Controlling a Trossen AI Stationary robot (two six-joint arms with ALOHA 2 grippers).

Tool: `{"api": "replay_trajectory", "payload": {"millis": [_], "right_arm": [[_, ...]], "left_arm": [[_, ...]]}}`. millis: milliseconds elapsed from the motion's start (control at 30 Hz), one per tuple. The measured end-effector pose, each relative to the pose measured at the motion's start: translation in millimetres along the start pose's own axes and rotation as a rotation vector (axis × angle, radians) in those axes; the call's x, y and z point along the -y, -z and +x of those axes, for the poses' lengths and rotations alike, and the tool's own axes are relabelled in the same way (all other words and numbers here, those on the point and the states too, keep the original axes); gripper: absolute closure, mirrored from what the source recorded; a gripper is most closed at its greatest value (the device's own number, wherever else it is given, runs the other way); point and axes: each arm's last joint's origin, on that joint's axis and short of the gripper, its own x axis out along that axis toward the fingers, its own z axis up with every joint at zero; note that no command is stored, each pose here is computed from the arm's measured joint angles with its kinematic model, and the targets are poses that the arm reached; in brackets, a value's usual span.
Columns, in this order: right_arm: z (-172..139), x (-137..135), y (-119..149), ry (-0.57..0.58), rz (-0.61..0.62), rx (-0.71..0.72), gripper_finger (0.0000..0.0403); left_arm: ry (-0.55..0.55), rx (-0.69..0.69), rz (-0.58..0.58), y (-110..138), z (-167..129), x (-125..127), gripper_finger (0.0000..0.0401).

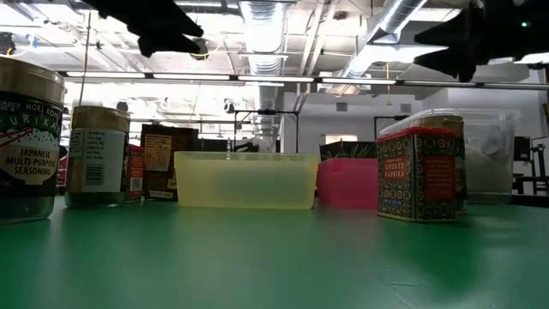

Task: Sort spices by type
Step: Put the top left brown seasoning bottle into the yellow bin

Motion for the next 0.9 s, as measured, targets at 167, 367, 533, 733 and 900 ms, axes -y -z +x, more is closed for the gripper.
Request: {"api": "replay_trajectory", "payload": {"millis": [167, 367, 533, 733, 900], "right_arm": [[20, -8, -6, 0.012, -0.051, -0.094, 0.0076], [50, -20, -8, 0.010, -0.128, -0.206, 0.0076], [69, -34, -2, -0.048, -0.170, -0.220, 0.0076], [87, -42, -5, -0.056, -0.173, -0.213, 0.0076], [98, -50, -16, -0.061, -0.154, -0.228, 0.0076]], "left_arm": [[0.013, -0.080, 0.044, -12, 10, 4, 0.0177], [0.012, -0.134, 0.071, -31, 13, 8, 0.0177], [0.018, -0.171, 0.086, -37, 10, 11, 0.0177], [0.031, -0.253, 0.110, -29, 7, 15, 0.0177], [0.047, -0.314, 0.126, -22, 6, 20, 0.0177]]}}
